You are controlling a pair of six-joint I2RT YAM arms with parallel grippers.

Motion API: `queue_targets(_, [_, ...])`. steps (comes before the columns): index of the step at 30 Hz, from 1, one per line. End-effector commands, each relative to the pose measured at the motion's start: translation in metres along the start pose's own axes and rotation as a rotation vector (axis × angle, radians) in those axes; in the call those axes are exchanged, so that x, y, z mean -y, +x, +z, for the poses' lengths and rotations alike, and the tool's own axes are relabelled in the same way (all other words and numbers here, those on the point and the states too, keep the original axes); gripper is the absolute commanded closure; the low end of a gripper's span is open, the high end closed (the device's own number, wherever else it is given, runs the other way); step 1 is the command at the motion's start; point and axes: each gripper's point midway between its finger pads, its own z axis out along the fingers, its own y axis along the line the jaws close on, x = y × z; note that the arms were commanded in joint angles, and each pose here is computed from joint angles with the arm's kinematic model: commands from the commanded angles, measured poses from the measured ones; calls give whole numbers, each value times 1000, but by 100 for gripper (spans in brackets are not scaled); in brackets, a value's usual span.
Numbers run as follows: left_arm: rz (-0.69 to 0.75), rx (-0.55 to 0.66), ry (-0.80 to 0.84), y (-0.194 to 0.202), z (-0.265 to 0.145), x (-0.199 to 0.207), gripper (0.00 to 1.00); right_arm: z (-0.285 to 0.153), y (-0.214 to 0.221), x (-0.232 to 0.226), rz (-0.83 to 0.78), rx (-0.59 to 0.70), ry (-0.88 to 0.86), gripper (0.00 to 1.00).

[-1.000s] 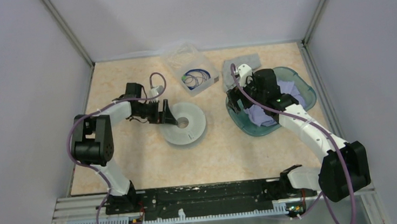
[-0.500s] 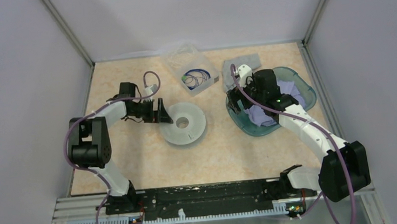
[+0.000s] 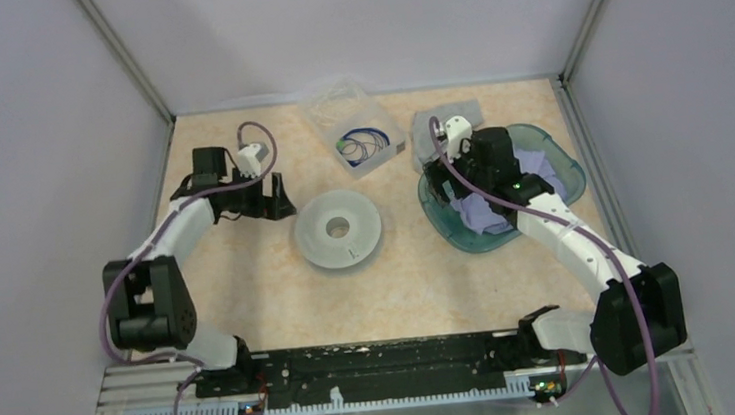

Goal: Wrap the cables
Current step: Adjust the cable on the cable reel, then reset both arms

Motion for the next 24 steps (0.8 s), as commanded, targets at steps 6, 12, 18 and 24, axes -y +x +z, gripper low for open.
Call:
queue_targets(6, [318,532,-531,-103,-113,-34,0,-55,-83,68,26,190,351,1])
queue_targets(12, [312,642,-576,-121,-145,-22,0,-75,-106,79,58,273,415,1])
queue_targets(18, [337,709,-545,-121,-153,-9,0,-91,-99,83,74,350,475,1])
queue_targets(24, [362,819,-458,-120,-166,19,0,-100,-96,67,16,409,413,1])
